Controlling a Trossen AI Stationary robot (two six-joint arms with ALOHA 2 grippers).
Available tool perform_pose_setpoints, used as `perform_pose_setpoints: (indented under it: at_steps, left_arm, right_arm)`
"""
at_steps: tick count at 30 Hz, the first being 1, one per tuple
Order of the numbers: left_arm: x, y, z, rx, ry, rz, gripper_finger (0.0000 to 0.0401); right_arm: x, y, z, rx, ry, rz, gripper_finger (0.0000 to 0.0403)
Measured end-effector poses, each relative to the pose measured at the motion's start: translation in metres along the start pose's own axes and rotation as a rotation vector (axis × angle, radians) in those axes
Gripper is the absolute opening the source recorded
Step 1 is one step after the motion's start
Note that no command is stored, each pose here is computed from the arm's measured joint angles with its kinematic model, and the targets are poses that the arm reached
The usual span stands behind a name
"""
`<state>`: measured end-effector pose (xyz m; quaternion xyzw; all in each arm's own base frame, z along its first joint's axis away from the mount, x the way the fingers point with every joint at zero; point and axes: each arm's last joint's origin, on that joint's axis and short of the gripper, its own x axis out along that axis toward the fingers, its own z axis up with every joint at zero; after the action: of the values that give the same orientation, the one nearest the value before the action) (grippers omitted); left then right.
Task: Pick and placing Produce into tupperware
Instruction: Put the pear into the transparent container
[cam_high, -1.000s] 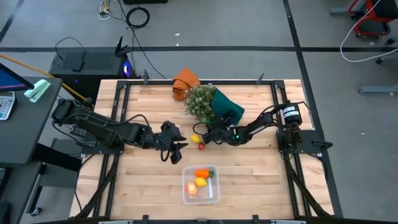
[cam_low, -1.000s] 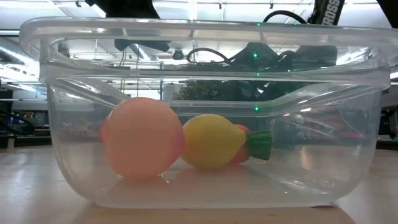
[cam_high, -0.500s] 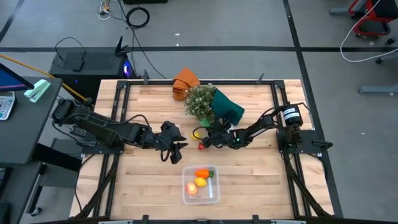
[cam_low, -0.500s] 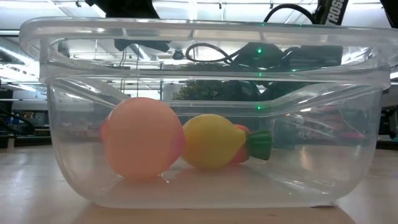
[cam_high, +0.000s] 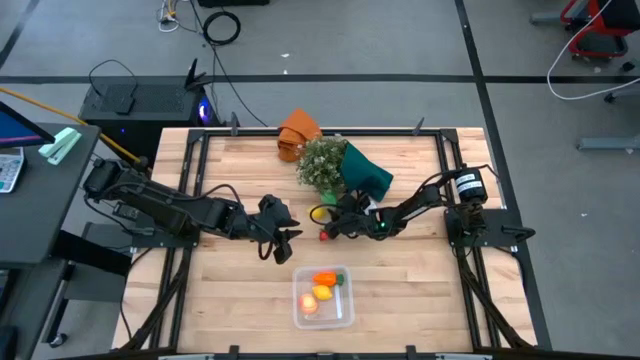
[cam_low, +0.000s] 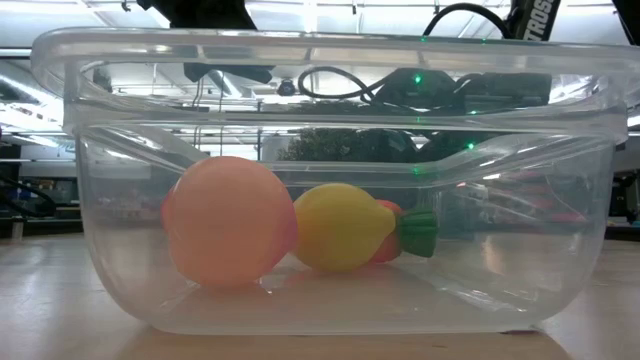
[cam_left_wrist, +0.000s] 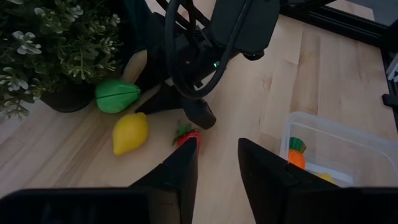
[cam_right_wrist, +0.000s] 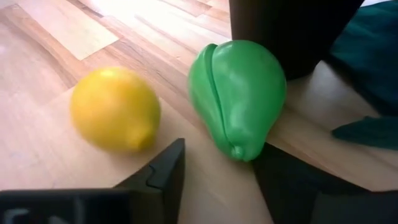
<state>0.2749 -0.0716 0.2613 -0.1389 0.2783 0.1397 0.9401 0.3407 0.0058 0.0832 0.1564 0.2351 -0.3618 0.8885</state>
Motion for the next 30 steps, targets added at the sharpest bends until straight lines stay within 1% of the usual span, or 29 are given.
perform_pose_setpoints:
  at_steps: [5, 11, 21, 26, 30]
  left_arm:
    - [-0.001, -0.003, -0.001, 0.006, 0.002, -0.009, 0.0117]
    - [-0.002, -0.005, -0.003, 0.011, 0.004, -0.018, 0.0118]
    - [-0.002, -0.005, -0.003, 0.011, 0.003, -0.018, 0.0113]
    - [-0.002, -0.005, -0.003, 0.011, 0.003, -0.018, 0.0117]
    - [-0.002, -0.005, -0.003, 0.011, 0.003, -0.018, 0.0115]
  right_arm:
    - [0.000, 0.000, 0.000, 0.002, -0.006, -0.008, 0.0205]
    - [0.000, -0.001, 0.000, -0.007, -0.008, -0.016, 0.0243]
    - [0.008, -0.010, 0.006, 0.014, -0.016, -0.048, 0.0286]
    - [0.012, -0.007, 0.016, 0.034, -0.033, -0.046, 0.0309]
    - [0.015, -0.006, 0.023, 0.033, -0.047, -0.048, 0.0317]
